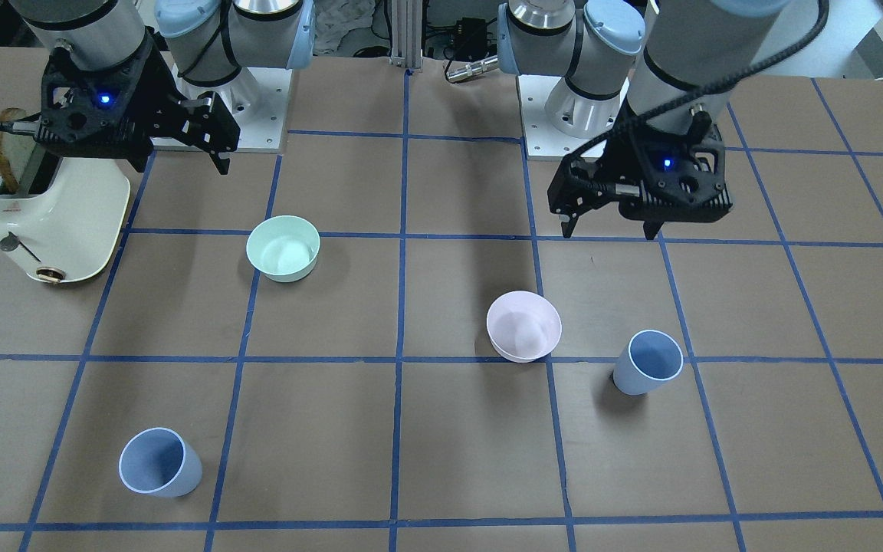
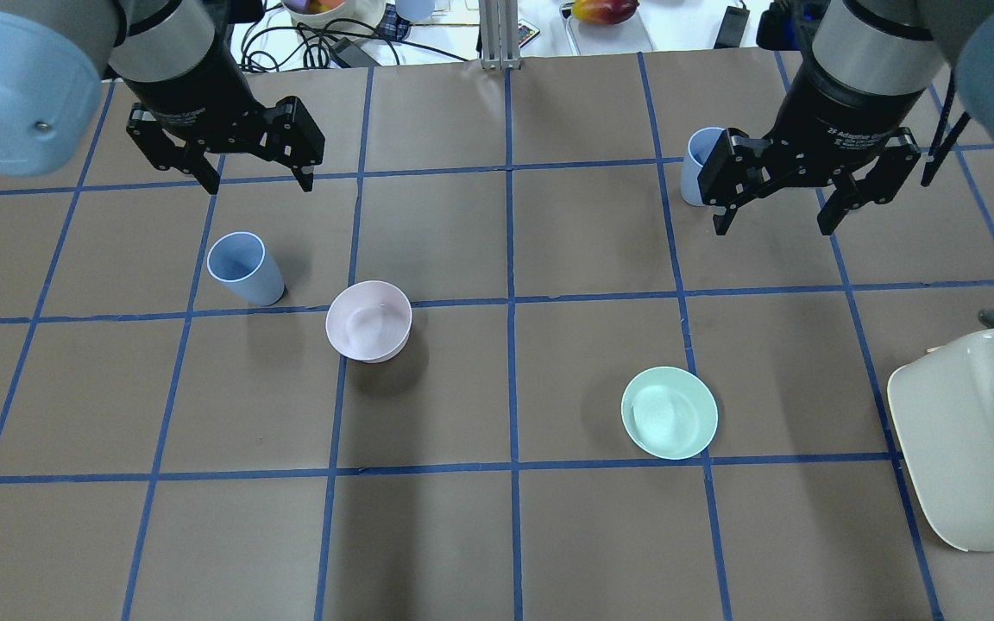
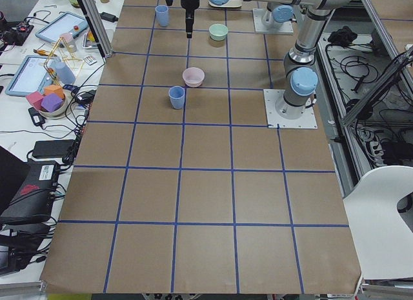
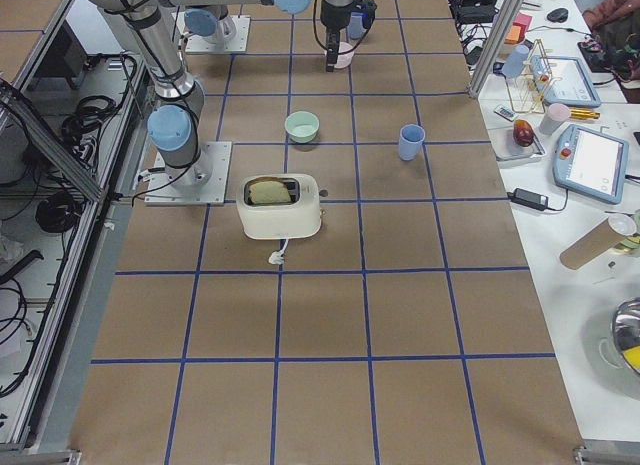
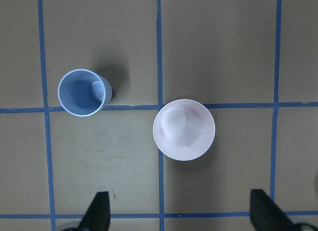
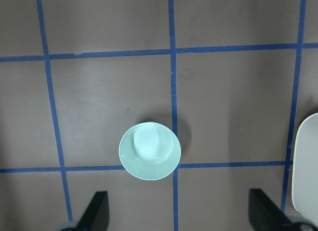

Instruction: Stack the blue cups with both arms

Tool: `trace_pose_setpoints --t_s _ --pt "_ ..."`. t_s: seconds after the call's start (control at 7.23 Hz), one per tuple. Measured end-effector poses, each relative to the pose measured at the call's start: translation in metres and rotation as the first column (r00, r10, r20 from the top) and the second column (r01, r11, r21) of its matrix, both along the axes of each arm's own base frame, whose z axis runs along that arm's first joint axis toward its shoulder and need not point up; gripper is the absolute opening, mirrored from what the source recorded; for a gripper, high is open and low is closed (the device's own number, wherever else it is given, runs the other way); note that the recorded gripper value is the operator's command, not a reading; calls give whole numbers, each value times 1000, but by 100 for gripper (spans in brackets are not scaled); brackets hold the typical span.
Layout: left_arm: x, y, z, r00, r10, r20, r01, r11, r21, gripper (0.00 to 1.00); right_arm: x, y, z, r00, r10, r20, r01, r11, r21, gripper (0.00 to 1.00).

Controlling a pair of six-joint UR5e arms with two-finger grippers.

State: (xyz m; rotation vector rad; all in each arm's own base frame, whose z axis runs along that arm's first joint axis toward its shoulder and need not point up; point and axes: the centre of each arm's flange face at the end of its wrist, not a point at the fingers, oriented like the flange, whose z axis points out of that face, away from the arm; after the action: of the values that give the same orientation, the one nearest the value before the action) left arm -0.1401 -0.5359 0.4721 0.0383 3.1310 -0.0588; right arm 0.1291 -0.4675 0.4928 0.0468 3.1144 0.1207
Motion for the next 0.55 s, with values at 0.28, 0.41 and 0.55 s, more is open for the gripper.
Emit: trace_pose_setpoints --t_s 0.28,0.41,0.55 --pt "28 -46 -53 1000 -16 2 16 1000 -5 100 -1 -1 -2 1000 7 -1 -7 1000 3 100" --pt "38 -67 -87 999 -38 5 38 999 -7 100 -1 -2 -3 1000 9 -3 -9 1000 4 100" --pt "51 -79 -125 999 -45 6 45 999 3 100 -2 -3 -3 1000 8 -8 -8 1000 1 100"
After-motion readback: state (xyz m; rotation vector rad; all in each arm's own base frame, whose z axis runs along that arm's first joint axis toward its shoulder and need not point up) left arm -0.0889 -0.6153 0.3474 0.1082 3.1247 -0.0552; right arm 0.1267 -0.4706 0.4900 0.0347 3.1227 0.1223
